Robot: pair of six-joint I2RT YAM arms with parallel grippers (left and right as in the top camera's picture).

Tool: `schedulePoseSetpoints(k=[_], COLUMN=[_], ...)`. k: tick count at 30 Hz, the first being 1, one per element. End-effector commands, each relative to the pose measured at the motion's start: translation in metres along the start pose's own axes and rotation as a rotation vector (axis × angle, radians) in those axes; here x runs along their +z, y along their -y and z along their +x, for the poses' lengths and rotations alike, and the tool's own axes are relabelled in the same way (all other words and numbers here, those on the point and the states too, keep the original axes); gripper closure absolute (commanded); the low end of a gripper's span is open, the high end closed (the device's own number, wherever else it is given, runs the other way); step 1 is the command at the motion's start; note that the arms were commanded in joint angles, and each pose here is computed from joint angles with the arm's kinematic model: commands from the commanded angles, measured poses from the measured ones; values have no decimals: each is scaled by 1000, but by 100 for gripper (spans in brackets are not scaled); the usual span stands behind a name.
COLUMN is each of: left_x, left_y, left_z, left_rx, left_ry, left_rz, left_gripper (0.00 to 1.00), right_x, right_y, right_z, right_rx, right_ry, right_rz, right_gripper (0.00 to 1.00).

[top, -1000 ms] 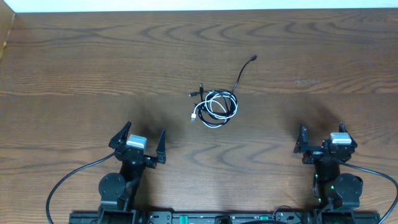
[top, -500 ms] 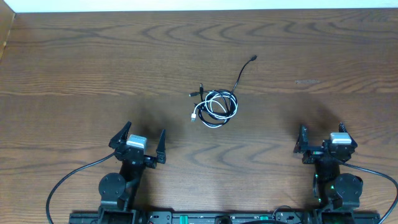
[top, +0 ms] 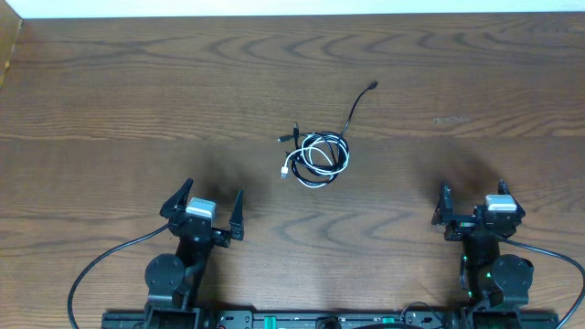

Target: Untangle cables

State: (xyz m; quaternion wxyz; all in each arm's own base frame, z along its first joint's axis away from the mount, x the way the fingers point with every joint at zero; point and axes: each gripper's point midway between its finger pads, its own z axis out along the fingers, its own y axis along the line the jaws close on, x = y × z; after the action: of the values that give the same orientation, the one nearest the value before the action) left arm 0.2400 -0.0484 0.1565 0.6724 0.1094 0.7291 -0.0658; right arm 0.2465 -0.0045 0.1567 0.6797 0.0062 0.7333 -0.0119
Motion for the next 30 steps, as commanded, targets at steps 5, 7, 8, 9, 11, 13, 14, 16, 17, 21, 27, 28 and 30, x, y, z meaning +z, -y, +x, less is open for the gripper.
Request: schedulePoseSetpoints(k=[5,7,8,9,11,13,14,16,17,21,27,28,30], left_x=[-1,-1,-2,-2,-3,-4,-4,-6,-7,-12,-15,-15,-15], left_y=[8,8,7,4,2,2,2,3,3,5,6,6,7], left_z=[4,2,1,0,-3,-7,-6,0,3,17,22,24,26], left_rx=[-22,-29,-42,-99,-158,-204,-213,-221,-224,-244,-275,-280,-294], left_ry=[-22,-19,-16,-19,-17,-12,-20,-74,-96,-228,-443,-474,-560], left_rz=[43,43,38,18,9,8,8,5,5,0,-9,-9,-8], left_gripper=[2,2,2,2,2,2,2,2,2,2,2,2,2], right_x=[0,0,0,1,1,0,0,-1,-2,-2,10,11,15], right_y=[2,2,2,2,2,2,2,2,2,2,1,1,-1], right_z=[0,1,2,4,6,9,11,13,13,11,12,13,14], right_rx=[15,14,14,15,15,14,14,12,12,10,96,105,107], right_ry=[-1,-5,-7,-17,-33,-74,-94,-150,-171,-287,-479,-502,-581], right_rz=[9,9,9,9,9,9,9,9,9,7,22,24,22], right_gripper=[1,1,1,1,1,1,1,1,1,1,1,1,1])
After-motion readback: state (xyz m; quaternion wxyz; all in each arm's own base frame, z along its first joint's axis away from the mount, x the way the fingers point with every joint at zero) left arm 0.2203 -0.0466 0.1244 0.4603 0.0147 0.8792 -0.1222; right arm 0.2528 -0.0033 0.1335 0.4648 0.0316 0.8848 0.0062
